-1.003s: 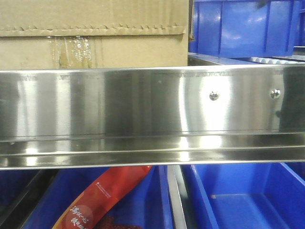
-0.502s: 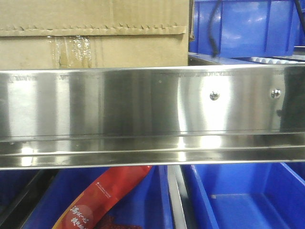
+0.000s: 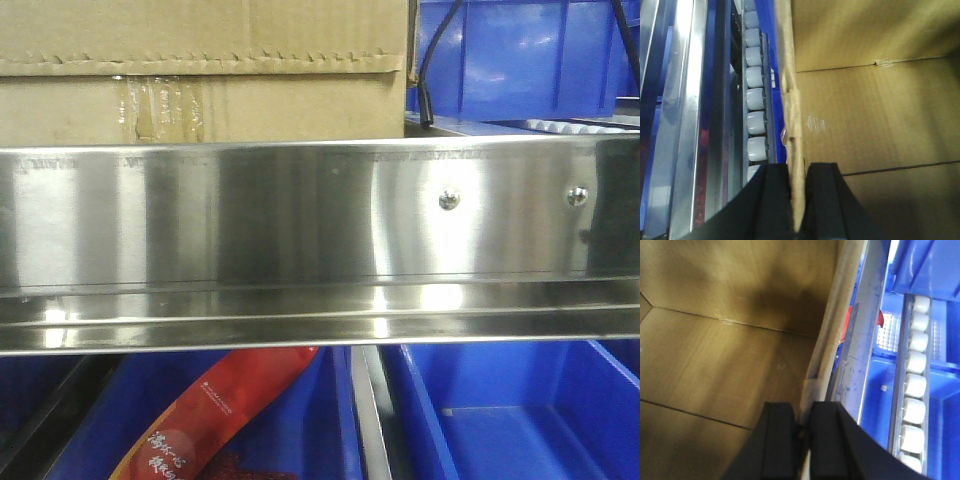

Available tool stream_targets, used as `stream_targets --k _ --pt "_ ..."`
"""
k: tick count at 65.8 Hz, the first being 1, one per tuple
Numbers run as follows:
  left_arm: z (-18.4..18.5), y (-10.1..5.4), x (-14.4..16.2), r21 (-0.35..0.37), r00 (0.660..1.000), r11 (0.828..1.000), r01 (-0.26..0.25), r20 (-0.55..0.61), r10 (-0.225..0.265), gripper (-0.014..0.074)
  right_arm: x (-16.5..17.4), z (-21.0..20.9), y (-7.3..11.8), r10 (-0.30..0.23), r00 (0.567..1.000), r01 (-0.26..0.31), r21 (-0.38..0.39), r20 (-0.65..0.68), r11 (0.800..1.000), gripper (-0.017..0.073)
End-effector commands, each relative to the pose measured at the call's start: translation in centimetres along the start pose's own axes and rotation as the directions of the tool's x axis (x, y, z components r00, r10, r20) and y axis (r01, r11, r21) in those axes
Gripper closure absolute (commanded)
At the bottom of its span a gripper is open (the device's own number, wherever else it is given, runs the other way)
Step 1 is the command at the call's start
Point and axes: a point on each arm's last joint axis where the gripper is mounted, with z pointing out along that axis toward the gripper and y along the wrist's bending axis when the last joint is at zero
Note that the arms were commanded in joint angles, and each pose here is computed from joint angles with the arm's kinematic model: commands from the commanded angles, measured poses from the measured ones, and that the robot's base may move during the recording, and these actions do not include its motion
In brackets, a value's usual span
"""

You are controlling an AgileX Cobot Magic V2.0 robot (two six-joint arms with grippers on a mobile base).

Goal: Grab carton from right shelf to conveyor
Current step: 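Clamp the carton's side walls with both grippers and lift it, then pull the held carton back off the shelf with both grippers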

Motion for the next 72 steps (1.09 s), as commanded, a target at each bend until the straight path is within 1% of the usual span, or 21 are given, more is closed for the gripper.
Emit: stream_targets --k 1,6,15,17,23,28,33,38,44,47,51,52,57,62,69,72 --pt "-0.6 0.2 -0.2 -0.014 1.0 1.0 0.001 0.028 -0.001 0.0603 -0.4 -1.2 -0.3 -0.017 0.999 0.017 0.017 0.041 1.0 0.0631" --pt "-1.5 0.2 -0.2 -0.013 0.999 1.0 0.003 0.048 -0.002 0.0603 -0.6 -2.8 -0.3 -0.016 0.997 0.016 0.011 0.07 1.0 0.0631" --pt "-5.3 0.2 0.3 -0.003 0.992 1.0 0.005 0.127 -0.005 0.0603 -0.7 -6.6 -0.2 -0.015 0.99 0.015 -0.001 0.142 1.0 0.0631" --pt "-6.2 0.2 0.4 0.004 0.989 1.0 0.011 0.146 -0.012 0.0603 -0.7 -7.5 -0.2 -0.014 0.987 0.015 -0.003 0.159 1.0 0.0631" --pt "-9.0 0.2 1.0 0.018 0.977 0.998 0.061 0.206 -0.063 0.0603 -0.6 -10.2 -0.3 -0.012 0.978 0.015 -0.012 0.209 1.0 0.0631" --pt "-10.7 0.0 1.4 0.03 0.968 0.998 0.059 0.242 -0.065 0.0603 -0.5 -12.0 -0.3 -0.012 0.971 0.017 -0.018 0.24 1.0 0.0631" --pt "-12.2 -0.7 1.9 0.05 0.961 0.998 0.042 0.27 -0.054 0.0603 -0.1 -13.4 -0.1 -0.015 0.965 0.022 -0.024 0.261 0.999 0.0631" --pt "-13.3 -1.7 2.3 0.075 0.955 0.997 0.017 0.293 -0.038 0.0604 0.5 -14.7 -0.2 -0.026 0.963 0.029 -0.007 0.269 1.0 0.0631" --pt "-14.4 -3.1 3.0 0.106 0.951 0.994 0.006 0.307 -0.039 0.0607 1.9 -15.5 -0.1 -0.05 0.968 0.048 0.013 0.248 0.999 0.0631" --pt "-14.8 -3.7 3.4 0.105 0.949 0.994 -0.001 0.313 -0.032 0.0607 2.7 -15.4 -0.1 -0.056 0.974 0.055 0.012 0.221 0.998 0.0631" --pt "-15.3 -4.4 4.0 0.107 0.948 0.994 0.004 0.317 -0.038 0.0607 3.7 -15.5 -0.1 -0.061 0.979 0.06 0.012 0.195 0.998 0.0631" --pt "-15.4 -4.6 4.2 0.111 0.947 0.994 -0.003 0.32 -0.033 0.0607 4.0 -15.8 -0.1 -0.063 0.979 0.062 0.011 0.194 0.998 0.0631" --pt "-15.5 -5.6 5.2 0.114 0.951 0.993 -0.018 0.309 -0.018 0.0607 5.2 -15.9 -0.4 -0.065 0.984 0.064 0.015 0.164 0.998 0.0631" --pt "-15.4 -6.5 6.3 0.141 0.959 0.989 -0.039 0.285 -0.003 0.0607 6.3 -16.4 -0.6 -0.066 0.986 0.064 0.017 0.15 0.998 0.0631" --pt "-15.2 -7.4 7.8 0.174 0.968 0.983 -0.059 0.252 0.014 0.0607 7.2 -17.2 -0.9 -0.068 0.987 0.066 0.018 0.148 0.998 0.0631" --pt "-15.1 -7.7 8.3 0.183 0.97 0.98 -0.075 0.243 0.029 0.0607 7.6 -17.6 -0.9 -0.068 0.986 0.066 0.017 0.152 0.998 0.0631"
